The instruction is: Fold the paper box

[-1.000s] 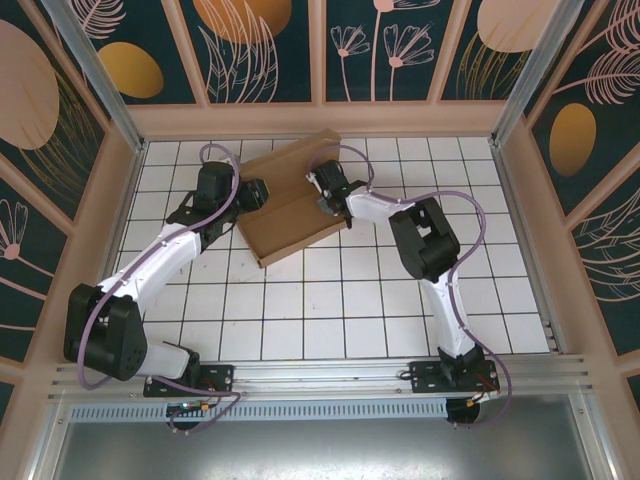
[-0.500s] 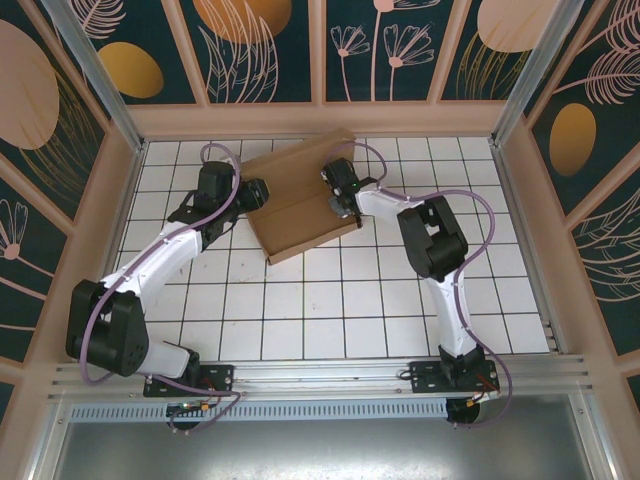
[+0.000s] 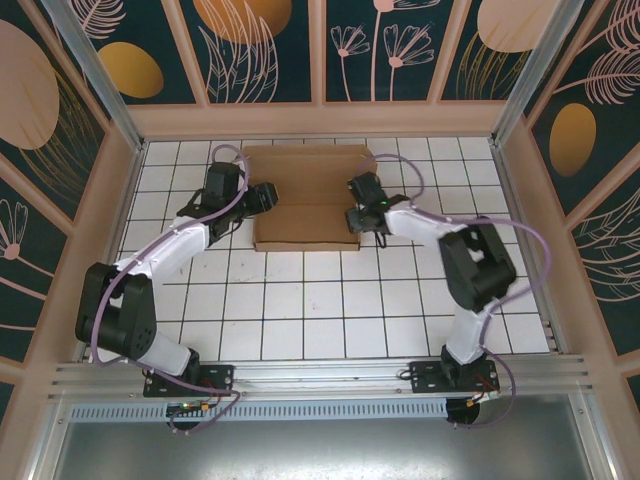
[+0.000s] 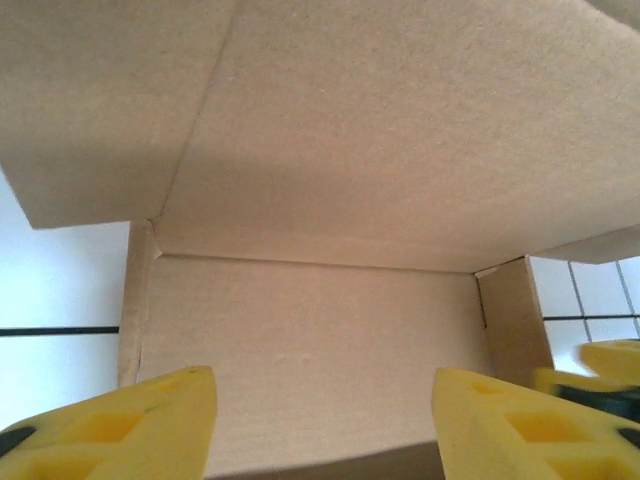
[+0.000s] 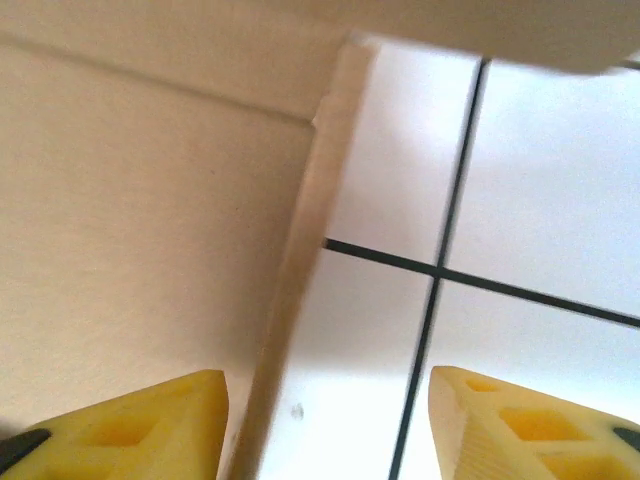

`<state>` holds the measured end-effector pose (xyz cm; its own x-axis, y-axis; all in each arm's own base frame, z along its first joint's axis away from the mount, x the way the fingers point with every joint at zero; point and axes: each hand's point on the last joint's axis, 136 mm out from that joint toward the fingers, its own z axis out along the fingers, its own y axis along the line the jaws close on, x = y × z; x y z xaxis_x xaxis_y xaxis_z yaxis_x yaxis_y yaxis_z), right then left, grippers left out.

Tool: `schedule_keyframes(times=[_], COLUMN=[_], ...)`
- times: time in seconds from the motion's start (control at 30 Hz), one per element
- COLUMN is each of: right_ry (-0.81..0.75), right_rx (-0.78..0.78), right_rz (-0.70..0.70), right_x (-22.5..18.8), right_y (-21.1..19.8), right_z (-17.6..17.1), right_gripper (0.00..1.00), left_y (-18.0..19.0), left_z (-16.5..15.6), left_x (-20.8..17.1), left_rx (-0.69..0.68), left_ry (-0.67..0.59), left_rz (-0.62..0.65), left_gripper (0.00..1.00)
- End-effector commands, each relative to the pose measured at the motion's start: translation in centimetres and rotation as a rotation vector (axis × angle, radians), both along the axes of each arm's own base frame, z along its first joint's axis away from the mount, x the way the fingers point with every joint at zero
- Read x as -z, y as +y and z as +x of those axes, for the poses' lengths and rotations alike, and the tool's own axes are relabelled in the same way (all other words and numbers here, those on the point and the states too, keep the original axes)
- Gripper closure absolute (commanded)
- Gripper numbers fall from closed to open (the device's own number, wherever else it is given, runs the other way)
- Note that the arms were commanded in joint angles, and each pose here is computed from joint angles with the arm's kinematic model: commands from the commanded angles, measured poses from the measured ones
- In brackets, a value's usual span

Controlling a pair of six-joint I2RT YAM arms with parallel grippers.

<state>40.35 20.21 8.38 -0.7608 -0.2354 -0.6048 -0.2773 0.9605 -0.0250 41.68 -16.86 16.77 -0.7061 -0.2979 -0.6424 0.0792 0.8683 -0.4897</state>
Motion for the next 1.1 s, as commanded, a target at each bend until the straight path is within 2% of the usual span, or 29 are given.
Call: schedule_keyframes(times=[0.0,0.07,0.17,0.23,0.4,0.5,0.57,0.63,0.8,0.9,1.07], right_ry=[-0.235,-0.301,-0.377,-0.425,-0.57,-0.616,-0.604,-0.572,-0.514,-0.516,-0.51], right_rx=[-0.019,-0.05,-0.109,-0.137,-0.374,-0.367,-0.374,-0.421,-0.477,-0.49,-0.499], right_rz=[0.285,0.329,0.336,0.286,0.153,0.075,0.055,0.031,0.065,0.116,0.121], right_x=[-8.3,-9.9,-11.4,-11.4,-11.3,-11.2,-10.9,-10.4,-9.4,-9.3,-9.3], right_y=[0.8,0.3,0.0,-0.4,1.0,0.1,-0.3,-0.1,0.2,-0.1,-0.8], right_z=[1.5,1.5,2.0,2.7,3.2,5.0,6.1,6.6,7.5,7.7,8.3], right_gripper=[0.38,0.38,0.42,0.43,0.44,0.43,0.44,0.44,0.44,0.44,0.44], left_y=[-0.5,-0.7,-0.1,0.7,2.0,3.0,2.1,2.0,3.9,3.8,5.2], left_z=[1.7,1.8,1.9,2.0,2.9,3.6,3.2,2.7,2.4,1.7,2.5], left_x=[-2.7,-3.7,-5.6,-5.8,-4.0,-4.1,-4.3,-4.4,-6.1,-5.4,-4.6], left_rx=[0.028,0.041,0.034,0.018,0.008,-0.022,0.047,0.059,0.048,0.118,0.108], left_ry=[-0.08,-0.107,-0.178,-0.217,-0.206,-0.219,-0.26,-0.28,-0.38,-0.405,-0.407], left_rz=[0.003,-0.008,0.032,0.082,0.107,0.132,0.112,0.112,0.227,0.191,0.268], left_gripper=[0.38,0.36,0.33,0.31,0.34,0.33,0.32,0.33,0.28,0.3,0.31])
